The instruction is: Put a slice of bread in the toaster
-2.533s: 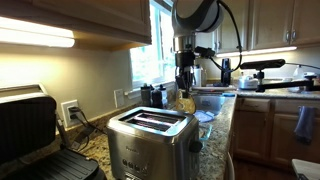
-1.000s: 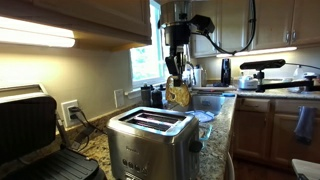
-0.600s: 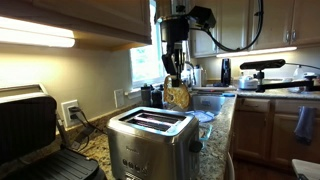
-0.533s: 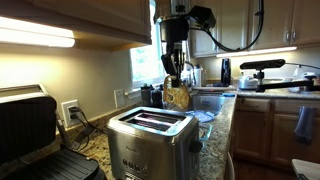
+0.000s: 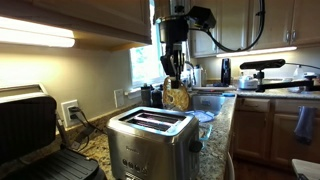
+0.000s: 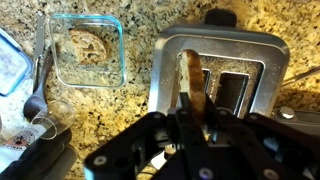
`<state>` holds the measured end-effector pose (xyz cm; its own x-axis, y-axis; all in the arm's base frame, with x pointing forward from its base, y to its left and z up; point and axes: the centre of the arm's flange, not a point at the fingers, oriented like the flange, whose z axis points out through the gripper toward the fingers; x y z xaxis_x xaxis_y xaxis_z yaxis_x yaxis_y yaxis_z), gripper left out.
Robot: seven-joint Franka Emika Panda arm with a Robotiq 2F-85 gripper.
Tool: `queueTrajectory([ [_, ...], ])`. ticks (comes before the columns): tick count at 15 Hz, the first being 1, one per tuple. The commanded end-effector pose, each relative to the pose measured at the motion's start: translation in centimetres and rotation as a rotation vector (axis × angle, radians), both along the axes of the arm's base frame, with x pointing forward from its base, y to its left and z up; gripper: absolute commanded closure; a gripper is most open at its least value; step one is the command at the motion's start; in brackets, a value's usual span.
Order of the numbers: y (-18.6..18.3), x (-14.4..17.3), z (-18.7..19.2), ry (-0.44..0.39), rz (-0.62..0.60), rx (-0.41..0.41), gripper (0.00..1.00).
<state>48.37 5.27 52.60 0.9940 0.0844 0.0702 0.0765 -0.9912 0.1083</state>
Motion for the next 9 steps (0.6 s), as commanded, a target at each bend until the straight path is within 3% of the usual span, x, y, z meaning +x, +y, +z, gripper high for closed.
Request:
queueTrajectory([
  [1,0.1,-0.4,-0.2,0.013,-0.022,-0.016,0.93],
  [9,0.1,0.8,-0.5,0.019,-0.021,-0.012,0.93],
])
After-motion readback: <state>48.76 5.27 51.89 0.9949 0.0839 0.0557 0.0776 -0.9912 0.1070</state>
